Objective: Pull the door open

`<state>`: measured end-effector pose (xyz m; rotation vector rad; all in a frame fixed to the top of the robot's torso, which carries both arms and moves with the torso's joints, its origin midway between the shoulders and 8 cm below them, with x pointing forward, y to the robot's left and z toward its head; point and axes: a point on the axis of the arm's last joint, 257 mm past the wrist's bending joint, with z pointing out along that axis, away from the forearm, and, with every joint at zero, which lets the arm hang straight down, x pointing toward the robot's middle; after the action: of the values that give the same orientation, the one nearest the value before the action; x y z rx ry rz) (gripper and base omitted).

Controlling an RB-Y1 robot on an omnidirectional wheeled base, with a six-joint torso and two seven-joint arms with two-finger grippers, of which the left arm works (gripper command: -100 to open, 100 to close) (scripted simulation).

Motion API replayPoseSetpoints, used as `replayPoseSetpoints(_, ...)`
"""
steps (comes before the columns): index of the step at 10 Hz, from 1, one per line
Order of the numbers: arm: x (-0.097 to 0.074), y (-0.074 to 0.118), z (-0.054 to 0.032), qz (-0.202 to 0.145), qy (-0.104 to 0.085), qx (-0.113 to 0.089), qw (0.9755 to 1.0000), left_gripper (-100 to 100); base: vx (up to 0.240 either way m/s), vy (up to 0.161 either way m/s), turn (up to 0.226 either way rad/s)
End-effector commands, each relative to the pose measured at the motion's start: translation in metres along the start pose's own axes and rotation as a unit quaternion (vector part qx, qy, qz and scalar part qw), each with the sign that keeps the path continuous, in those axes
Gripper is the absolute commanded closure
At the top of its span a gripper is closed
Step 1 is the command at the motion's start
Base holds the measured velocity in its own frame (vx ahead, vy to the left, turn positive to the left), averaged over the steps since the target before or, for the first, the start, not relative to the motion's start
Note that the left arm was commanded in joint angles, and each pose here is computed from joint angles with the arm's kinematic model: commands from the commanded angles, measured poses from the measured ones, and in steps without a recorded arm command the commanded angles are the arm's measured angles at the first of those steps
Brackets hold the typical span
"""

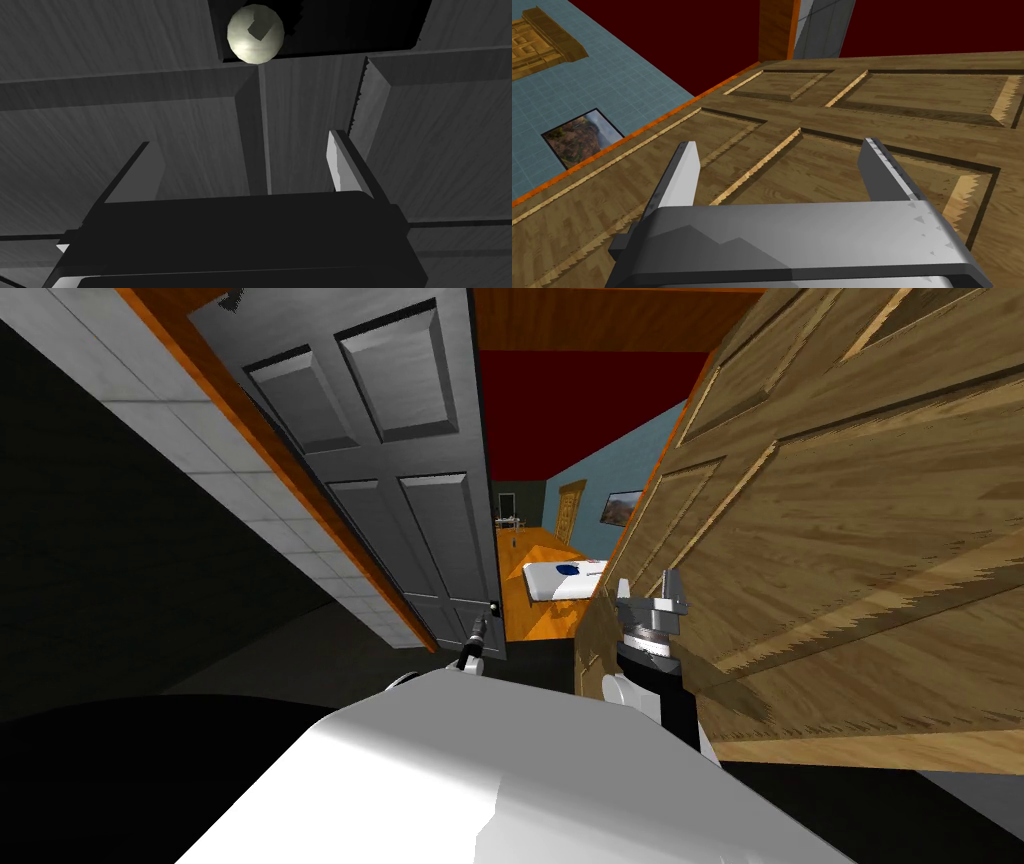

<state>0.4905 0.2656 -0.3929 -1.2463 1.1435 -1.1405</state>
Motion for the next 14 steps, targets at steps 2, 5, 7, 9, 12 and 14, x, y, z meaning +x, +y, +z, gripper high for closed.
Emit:
replayPoseSetpoints(2, -0.002, -0.001, 0.0, -0.001, -0.002, 0.002, 1.0, -100, 0.206, -0.021, -0.121)
replayPoseSetpoints(5, -0.003, -0.001, -0.0001, -0.001, -0.003, 0.002, 1.0, -100, 0.16, 0.01, -0.103)
replayPoseSetpoints(7, -0.003, -0.001, -0.0001, -0.001, -0.003, 0.002, 1.0, 100, -0.024, -0.002, 0.005)
replayPoseSetpoints(9, -0.003, -0.001, -0.0001, -0.001, -0.003, 0.002, 1.0, 100, -0.014, 0.0, -0.001)
replayPoseSetpoints(12, -0.013, 0.001, -0.0032, 0.0, -0.002, 0.001, 1.0, 100, -0.042, 0.011, -0.03)
replayPoseSetpoints(14, -0.025, 0.002, -0.0062, 0.0, -0.001, 0.002, 1.0, 100, -0.178, 0.042, -0.116)
